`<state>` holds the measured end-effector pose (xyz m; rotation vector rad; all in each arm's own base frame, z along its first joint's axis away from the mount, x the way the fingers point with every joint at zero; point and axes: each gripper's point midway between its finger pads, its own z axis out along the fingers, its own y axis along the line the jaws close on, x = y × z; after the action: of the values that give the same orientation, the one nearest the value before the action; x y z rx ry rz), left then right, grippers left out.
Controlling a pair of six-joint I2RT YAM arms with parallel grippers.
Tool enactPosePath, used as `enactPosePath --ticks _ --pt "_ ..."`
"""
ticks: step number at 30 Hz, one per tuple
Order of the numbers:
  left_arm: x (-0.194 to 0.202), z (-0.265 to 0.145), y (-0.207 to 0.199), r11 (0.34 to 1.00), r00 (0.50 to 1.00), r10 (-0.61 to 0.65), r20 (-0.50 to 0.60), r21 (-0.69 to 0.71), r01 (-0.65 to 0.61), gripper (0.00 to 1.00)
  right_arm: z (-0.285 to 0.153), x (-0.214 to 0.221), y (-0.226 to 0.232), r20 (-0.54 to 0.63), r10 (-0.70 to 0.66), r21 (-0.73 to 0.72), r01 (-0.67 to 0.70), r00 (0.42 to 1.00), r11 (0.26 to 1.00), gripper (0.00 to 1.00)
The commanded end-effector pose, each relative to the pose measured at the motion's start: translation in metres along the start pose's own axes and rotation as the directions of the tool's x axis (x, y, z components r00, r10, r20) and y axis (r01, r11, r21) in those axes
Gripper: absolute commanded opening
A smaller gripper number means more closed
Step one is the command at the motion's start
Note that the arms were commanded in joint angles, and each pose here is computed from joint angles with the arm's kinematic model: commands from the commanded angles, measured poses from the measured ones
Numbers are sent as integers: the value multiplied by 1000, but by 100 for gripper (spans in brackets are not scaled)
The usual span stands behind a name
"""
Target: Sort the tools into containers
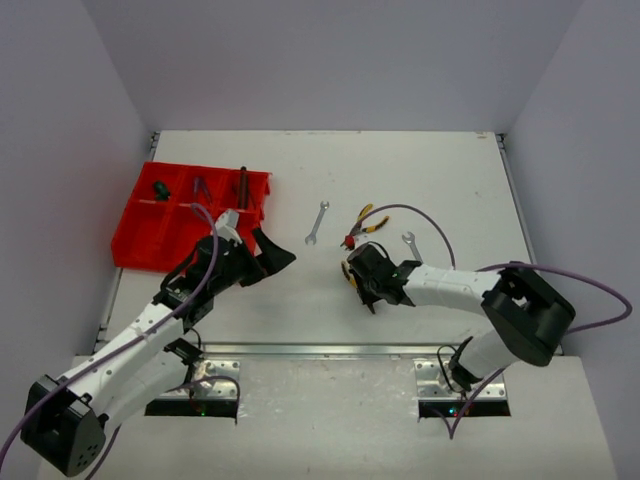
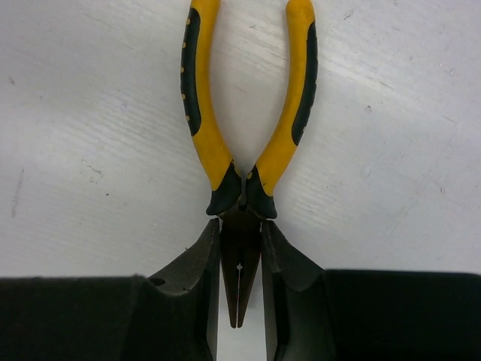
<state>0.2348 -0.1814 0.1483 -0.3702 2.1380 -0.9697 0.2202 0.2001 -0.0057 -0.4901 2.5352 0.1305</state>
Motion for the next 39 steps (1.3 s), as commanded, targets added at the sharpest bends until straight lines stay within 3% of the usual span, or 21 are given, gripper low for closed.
enactPosePath --ticks 1,8,15,23,28,35,37,39 --pt "-8 3 -34 986 998 -52 30 162 46 100 -22 -50 20 219 58 -128 -30 974 991 0" --pt "1 15 -50 962 994 -105 -8 253 104 100 -44 -66 43 315 101 -287 -6 944 958 0" --pt "30 43 -41 971 987 -139 -85 186 153 100 -40 -63 45 278 103 -285 -20 955 958 0" --pt "32 42 -31 980 988 -143 -60 128 149 100 -33 -56 39 236 75 -240 -16 969 971 0" --pt "4 23 -31 995 995 -90 51 58 87 100 -6 -17 26 55 26 -137 -18 998 990 0" --pt "-60 -38 -51 999 964 36 262 -30 -29 100 1 -3 21 -8 21 -93 -21 1000 995 1" --pt "-70 -52 -49 996 954 73 291 -71 -54 100 1 -4 23 -18 16 -95 -18 1000 995 10" --pt "-76 -63 -47 992 945 102 310 -106 -73 100 -2 -7 25 -20 12 -108 -14 1000 994 35"
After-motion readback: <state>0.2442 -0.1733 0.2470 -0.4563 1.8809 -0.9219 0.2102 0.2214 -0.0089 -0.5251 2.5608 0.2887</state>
